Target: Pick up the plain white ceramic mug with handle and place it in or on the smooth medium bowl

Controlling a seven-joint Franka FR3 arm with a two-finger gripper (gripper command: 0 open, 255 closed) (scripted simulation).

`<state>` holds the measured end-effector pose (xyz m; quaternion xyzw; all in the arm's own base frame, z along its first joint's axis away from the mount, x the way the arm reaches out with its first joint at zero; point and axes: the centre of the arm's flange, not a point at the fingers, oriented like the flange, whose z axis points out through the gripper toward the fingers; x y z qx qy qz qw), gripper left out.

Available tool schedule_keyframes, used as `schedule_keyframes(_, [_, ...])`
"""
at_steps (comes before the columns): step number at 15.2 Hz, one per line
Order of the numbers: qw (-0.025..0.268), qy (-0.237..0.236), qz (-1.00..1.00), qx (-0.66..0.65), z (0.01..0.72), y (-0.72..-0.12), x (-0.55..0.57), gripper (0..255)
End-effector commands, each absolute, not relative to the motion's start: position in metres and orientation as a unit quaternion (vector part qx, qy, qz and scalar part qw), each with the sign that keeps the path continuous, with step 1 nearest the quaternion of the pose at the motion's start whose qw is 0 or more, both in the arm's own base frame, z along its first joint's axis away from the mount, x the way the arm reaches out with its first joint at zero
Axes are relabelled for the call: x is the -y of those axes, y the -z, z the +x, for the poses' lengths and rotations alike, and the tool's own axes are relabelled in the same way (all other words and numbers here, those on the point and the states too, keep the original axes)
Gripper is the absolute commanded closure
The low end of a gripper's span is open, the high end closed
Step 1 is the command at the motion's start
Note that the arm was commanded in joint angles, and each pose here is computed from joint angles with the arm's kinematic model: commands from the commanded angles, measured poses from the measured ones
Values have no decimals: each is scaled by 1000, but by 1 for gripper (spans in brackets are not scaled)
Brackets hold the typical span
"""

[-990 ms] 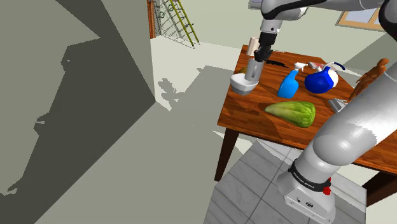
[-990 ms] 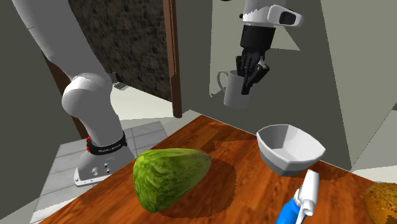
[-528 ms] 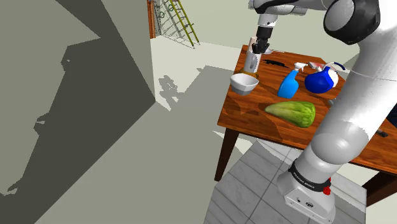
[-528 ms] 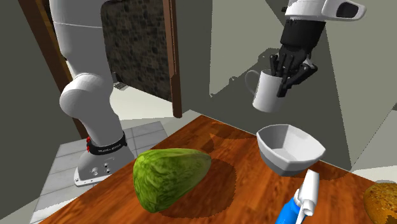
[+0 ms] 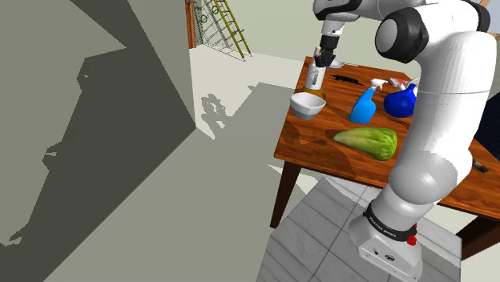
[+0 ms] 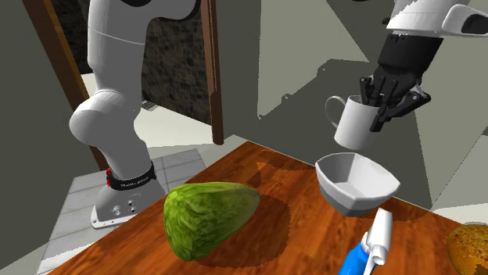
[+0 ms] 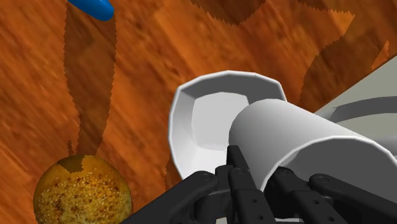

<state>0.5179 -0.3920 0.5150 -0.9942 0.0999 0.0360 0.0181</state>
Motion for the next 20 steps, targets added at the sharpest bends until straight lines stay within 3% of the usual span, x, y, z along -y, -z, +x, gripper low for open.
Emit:
schedule_keyframes(1, [18,-36,-994,-100,518,-505,393,255])
schedule_keyframes(13, [18,-36,-994,-100,518,-443,393,255])
schedule_keyframes(20, [18,-36,-994,-100,518,-443,393,255])
